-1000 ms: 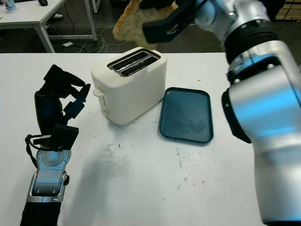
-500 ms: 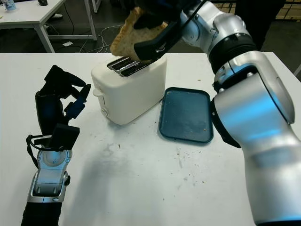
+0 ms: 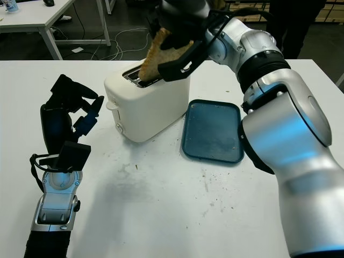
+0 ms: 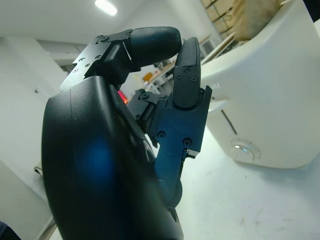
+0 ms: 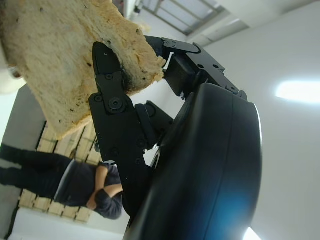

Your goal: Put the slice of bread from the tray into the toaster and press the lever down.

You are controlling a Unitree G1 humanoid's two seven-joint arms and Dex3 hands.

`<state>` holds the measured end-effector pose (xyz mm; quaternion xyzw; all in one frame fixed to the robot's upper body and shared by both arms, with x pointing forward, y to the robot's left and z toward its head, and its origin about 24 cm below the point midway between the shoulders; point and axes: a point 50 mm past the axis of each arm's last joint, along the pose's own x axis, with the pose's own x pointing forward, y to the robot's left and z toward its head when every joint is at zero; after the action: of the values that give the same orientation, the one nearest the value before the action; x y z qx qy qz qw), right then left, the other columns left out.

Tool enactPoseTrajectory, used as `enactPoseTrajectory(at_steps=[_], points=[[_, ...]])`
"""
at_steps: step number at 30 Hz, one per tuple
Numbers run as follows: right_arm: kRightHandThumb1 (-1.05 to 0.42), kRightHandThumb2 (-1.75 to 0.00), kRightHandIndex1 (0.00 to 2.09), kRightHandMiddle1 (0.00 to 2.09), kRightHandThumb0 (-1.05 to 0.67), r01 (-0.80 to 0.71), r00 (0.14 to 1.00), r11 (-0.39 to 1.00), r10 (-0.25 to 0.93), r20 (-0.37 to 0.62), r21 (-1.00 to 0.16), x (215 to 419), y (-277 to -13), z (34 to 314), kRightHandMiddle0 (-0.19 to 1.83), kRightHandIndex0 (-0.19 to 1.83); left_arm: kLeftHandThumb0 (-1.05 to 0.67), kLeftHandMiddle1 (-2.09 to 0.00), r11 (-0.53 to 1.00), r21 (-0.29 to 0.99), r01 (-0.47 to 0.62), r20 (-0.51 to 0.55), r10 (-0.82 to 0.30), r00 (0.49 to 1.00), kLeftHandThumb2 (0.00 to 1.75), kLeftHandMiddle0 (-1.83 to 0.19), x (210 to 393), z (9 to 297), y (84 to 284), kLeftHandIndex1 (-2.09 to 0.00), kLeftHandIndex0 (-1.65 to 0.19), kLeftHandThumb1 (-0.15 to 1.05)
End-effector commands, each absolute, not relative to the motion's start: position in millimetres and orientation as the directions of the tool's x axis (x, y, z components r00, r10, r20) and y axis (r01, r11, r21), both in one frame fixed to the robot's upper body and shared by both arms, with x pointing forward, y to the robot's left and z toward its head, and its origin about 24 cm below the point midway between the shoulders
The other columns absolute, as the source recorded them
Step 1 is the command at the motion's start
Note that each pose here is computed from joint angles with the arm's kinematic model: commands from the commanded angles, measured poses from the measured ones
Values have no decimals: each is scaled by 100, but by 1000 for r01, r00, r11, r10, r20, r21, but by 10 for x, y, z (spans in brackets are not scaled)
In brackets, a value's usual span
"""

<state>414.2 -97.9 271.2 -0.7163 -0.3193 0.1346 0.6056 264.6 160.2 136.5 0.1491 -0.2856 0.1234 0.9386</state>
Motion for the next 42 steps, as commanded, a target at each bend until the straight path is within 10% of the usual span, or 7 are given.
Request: enactPoseTrajectory(at_steps=[1, 25, 29, 31, 34, 42], points=[[-92, -22, 175, 175, -43, 312, 774, -114, 606, 183, -943, 4154, -1059, 2693, 89, 114, -33, -175, 924, 205, -324, 588, 149, 795, 19, -79, 2645, 1391, 1611, -166, -51, 92], [-92, -20, 175, 175, -51, 323, 698, -221, 712, 74, -920, 4096, -657, 2543, 89, 115, -32, -175, 926, 200, -321, 576, 155, 803, 20, -78, 2636, 1390, 1593, -163, -51, 92], [-92, -15, 171, 154, -75, 270, 695, -244, 719, 13, -932, 4074, -480, 2531, 77, 93, -32, -175, 924, 201, -325, 576, 157, 802, 20, -78, 2630, 1390, 1588, -163, -51, 92], [-92, -15, 108, 106, -82, 251, 691, -286, 722, -36, -925, 4060, -408, 2515, 66, 65, -31, -175, 924, 201, -325, 580, 155, 800, 20, -78, 2628, 1387, 1589, -163, -51, 92], [-92, -13, 88, 54, -83, 239, 688, -327, 721, -78, -914, 4046, -338, 2513, 62, 45, -31, -175, 923, 199, -328, 582, 157, 798, 20, -78, 2625, 1381, 1588, -164, -51, 92], [-92, -8, 95, 49, -76, 277, 663, -279, 748, -28, -919, 4017, -277, 2624, 48, 15, -31, -175, 925, 197, -325, 577, 158, 801, 21, -79, 2627, 1366, 1595, -166, -51, 92]])
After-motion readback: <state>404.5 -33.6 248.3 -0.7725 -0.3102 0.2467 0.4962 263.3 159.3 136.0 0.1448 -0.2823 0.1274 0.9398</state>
